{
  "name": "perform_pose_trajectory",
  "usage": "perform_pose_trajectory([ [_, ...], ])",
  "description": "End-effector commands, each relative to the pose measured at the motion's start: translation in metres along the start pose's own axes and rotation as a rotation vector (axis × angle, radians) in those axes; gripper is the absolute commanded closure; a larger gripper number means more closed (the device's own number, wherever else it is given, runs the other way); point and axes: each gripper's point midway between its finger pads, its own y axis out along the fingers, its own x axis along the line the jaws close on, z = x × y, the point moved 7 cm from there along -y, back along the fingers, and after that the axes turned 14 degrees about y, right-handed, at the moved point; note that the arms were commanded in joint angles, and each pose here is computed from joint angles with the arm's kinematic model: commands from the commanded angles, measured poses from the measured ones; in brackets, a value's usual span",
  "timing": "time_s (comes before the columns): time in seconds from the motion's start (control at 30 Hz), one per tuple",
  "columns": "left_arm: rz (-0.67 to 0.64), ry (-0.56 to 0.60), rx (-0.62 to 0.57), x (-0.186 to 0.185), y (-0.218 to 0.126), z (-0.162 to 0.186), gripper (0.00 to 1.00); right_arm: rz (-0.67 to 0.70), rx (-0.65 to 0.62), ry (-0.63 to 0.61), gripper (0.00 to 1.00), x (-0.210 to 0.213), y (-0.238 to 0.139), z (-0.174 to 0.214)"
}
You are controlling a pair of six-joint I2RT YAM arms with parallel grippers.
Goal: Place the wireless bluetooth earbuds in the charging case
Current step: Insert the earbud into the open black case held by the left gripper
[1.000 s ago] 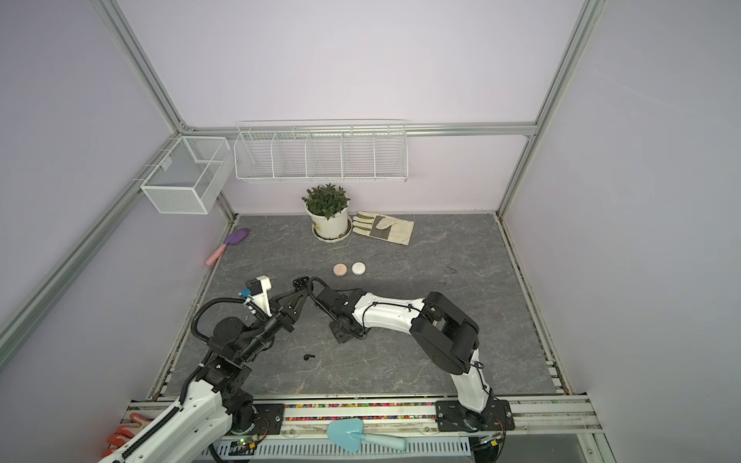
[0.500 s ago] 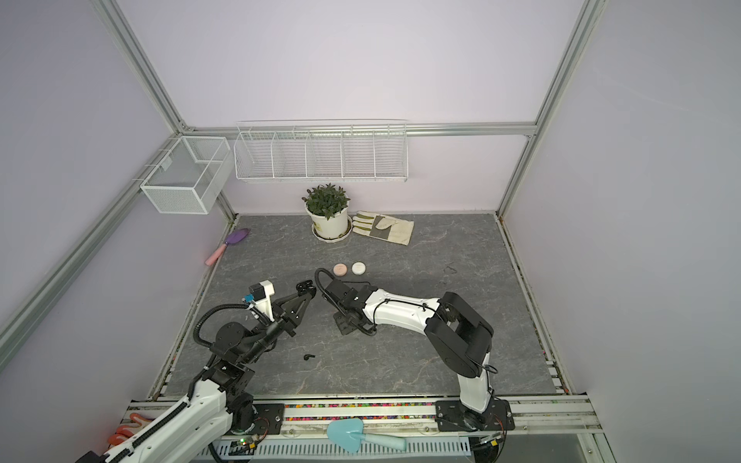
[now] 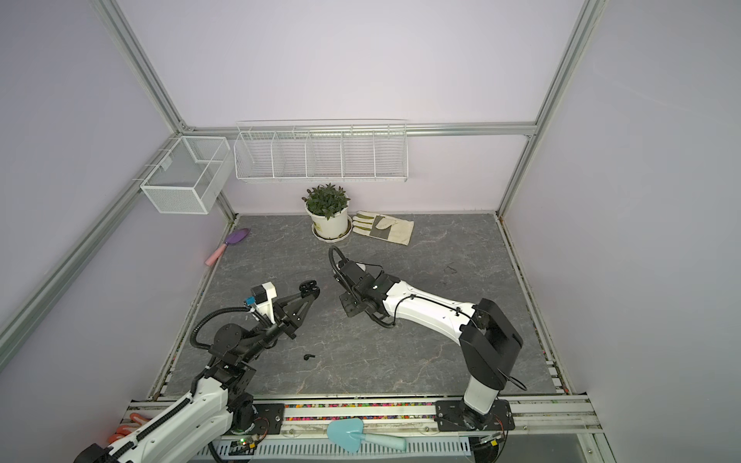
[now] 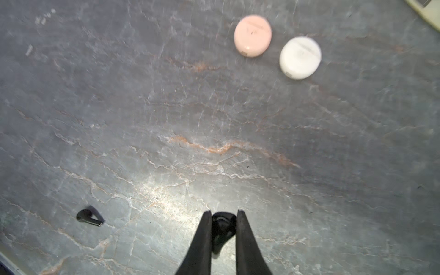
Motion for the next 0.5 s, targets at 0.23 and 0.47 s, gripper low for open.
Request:
perform_pose_trajectory([
  [0.23, 0.035, 0.073, -0.073, -0.004, 0.002, -0.012, 1.00, -0.104, -0.240, -0.064, 0.84, 0.009, -0.075, -0.047],
  [0.47, 0.143, 0.122, -0.064, -0.007, 0.018, -0.003, 1.00, -0.242, -0.350, -0.080, 0.84, 0.021, -0.119, -0.066],
])
